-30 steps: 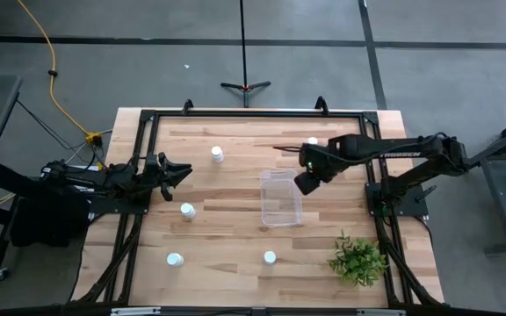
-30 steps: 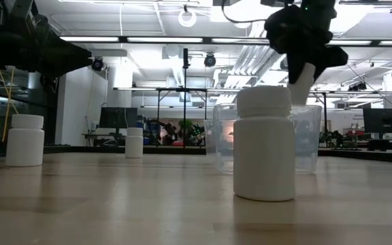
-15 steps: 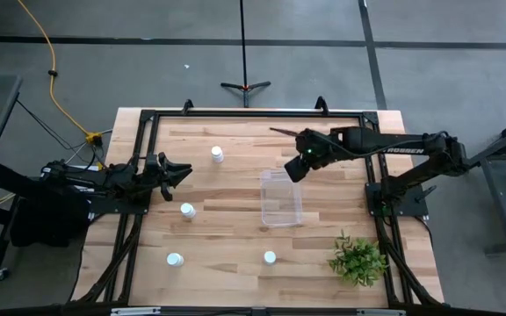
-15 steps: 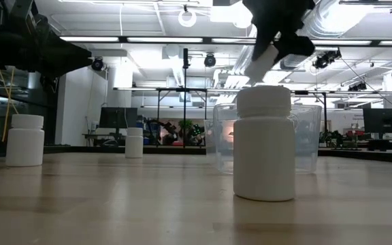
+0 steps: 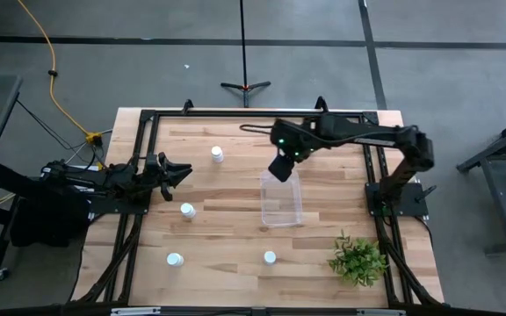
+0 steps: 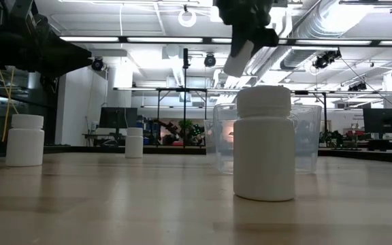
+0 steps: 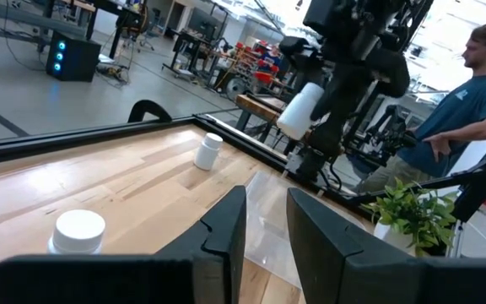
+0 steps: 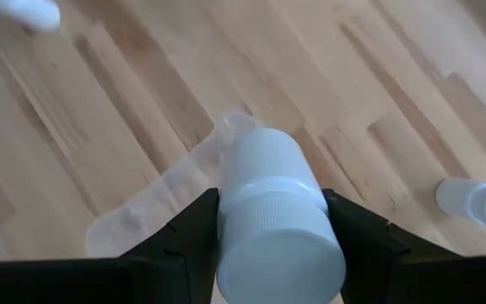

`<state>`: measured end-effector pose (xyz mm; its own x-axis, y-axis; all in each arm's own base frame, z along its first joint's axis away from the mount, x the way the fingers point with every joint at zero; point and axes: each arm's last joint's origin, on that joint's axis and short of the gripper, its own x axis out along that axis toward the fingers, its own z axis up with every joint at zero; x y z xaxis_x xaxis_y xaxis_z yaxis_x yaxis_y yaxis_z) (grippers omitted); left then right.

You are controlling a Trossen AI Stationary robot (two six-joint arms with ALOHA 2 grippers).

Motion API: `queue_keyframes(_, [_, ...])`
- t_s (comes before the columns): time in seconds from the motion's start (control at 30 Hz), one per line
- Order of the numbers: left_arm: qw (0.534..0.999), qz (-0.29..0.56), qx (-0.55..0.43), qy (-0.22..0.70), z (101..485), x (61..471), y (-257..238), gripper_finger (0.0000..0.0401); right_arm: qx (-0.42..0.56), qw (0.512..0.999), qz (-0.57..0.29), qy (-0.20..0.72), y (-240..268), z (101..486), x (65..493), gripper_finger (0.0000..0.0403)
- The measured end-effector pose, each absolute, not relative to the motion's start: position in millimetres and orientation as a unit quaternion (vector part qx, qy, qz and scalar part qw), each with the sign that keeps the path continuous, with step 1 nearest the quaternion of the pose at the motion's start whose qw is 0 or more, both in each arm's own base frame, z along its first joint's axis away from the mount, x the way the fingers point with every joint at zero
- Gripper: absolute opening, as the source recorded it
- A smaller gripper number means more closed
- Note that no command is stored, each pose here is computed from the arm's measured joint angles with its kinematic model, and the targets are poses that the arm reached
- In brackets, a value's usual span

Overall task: Pick and place pill bottles into a basket
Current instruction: Put the pill bottle into the bin

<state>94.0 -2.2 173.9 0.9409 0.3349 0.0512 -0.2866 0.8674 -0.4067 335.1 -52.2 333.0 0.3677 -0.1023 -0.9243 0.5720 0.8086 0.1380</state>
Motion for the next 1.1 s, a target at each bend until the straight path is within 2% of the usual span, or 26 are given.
queue_keyframes(0.13, [0.964, 0.161, -0.201, -0.06, 173.9, 94.0, -2.2, 0.0124, 0.213, 0.774, -0.211, 0.558, -51.4, 324.5, 338.7, 0.017])
queue_keyframes(0.6, [0.964, 0.161, -0.201, -0.06, 173.9, 94.0, -2.2, 0.0124, 0.211, 0.748, -0.214, 0.592, -41.0, 284.8, 337.9, 0.017])
queue_keyframes(1.1, [0.963, 0.168, -0.201, -0.061, 173.9, 93.9, -1.9, 0.0124, 0.211, 0.752, -0.188, 0.596, -30.5, 242.3, 339.4, 0.017])
